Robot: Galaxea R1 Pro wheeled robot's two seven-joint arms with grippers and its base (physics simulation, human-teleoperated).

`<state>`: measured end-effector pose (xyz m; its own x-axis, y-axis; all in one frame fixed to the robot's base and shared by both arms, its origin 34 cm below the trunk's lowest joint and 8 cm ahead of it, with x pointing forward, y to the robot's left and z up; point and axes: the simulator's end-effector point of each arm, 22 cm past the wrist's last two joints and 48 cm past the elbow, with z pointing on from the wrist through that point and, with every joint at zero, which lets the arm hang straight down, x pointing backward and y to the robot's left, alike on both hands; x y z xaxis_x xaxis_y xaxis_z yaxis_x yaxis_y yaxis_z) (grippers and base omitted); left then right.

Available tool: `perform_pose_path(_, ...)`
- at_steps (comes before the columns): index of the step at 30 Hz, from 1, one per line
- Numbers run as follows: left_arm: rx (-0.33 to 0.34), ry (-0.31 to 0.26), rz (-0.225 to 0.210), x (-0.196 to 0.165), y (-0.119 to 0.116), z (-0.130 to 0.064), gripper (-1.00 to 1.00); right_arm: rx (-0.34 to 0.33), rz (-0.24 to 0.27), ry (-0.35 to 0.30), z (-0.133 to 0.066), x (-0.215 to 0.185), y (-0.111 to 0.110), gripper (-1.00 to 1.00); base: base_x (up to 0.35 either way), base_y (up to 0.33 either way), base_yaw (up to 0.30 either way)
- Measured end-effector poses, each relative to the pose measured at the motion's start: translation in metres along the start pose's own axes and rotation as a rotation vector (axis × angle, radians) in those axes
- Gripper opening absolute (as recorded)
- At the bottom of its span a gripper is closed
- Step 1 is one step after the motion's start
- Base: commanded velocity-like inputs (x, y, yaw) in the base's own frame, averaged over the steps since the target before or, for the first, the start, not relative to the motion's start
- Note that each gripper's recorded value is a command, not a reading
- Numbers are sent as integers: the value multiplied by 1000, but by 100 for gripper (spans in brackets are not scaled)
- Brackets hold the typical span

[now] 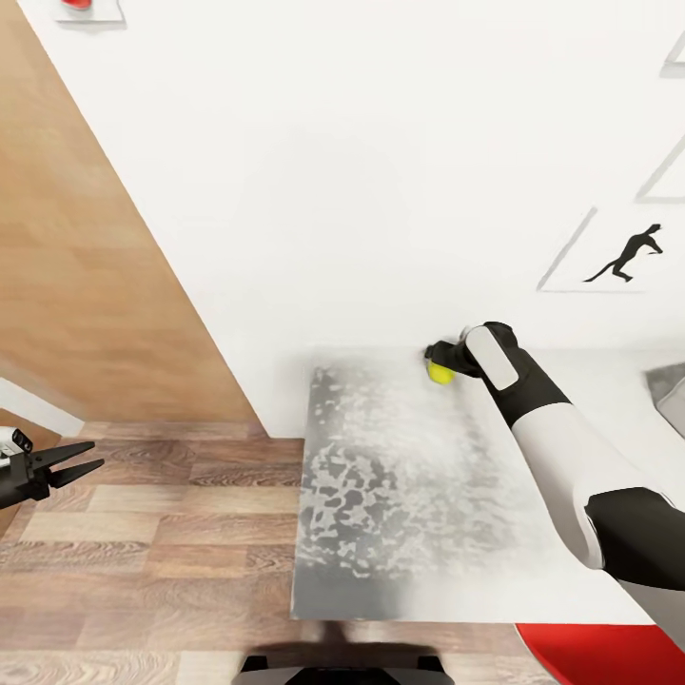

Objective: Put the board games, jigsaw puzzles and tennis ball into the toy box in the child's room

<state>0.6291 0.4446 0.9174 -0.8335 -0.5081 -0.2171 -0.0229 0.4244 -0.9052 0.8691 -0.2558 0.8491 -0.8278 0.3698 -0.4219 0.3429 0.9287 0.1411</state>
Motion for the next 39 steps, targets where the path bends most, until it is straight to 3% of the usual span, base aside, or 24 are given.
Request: perform_pose_path(39, -17, 15, -25, 7, 16, 5, 100, 15, -1, 33, 21, 15, -8, 100, 1, 1, 0)
